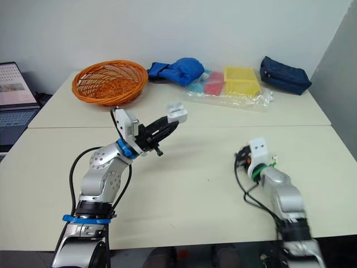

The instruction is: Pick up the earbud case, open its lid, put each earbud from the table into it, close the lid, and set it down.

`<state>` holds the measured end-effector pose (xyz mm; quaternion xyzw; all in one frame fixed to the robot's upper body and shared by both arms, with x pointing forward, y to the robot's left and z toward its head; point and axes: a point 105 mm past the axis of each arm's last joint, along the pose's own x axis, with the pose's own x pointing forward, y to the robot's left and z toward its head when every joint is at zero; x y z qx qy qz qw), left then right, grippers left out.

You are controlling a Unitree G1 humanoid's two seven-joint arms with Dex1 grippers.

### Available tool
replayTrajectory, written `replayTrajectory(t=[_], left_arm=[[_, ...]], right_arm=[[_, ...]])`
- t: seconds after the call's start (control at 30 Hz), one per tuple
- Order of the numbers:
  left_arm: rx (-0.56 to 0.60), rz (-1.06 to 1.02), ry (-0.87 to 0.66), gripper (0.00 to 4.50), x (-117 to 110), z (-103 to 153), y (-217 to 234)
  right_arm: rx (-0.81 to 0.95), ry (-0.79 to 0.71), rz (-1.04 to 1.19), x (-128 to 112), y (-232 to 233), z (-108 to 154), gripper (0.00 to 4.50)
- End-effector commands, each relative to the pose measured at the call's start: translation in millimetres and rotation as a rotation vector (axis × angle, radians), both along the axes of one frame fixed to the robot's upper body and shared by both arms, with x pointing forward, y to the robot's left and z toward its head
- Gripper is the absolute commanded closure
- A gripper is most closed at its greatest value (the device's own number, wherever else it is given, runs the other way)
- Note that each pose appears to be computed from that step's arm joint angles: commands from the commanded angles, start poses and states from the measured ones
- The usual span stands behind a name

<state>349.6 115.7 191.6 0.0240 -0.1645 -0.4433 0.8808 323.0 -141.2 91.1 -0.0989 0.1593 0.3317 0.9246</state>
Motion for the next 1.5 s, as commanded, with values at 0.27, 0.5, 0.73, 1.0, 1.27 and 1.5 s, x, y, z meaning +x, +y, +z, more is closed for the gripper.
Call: replayTrajectory(t=[0.27,0.5,0.73,1.0,1.27,1.5], left_arm=[[-0.010,-0.040,-0.057,3.74,-9,6,-6],[-0.017,-0.044,-0.050,3.74,-16,1,-8],[-0.021,-0.029,-0.049,3.74,-13,2,-7],[-0.034,-0.032,-0.041,3.74,-16,-2,-12],[-0.041,-0.017,-0.042,3.74,-15,-3,-12],[-0.040,-0.006,-0.045,3.74,-15,-2,-13]], right_arm=[[-0.290,0.155,0.416,-61,-44,-6,4.04],[-0.319,0.146,0.373,-45,-68,-7,3.02],[-0.432,0.196,0.405,-53,-80,-12,1.63],[-0.311,0.309,0.288,-64,-48,12,1.63],[-0.347,0.317,0.201,-64,-40,10,1.63],[-0.413,0.322,0.169,-63,-58,-3,1.63]])
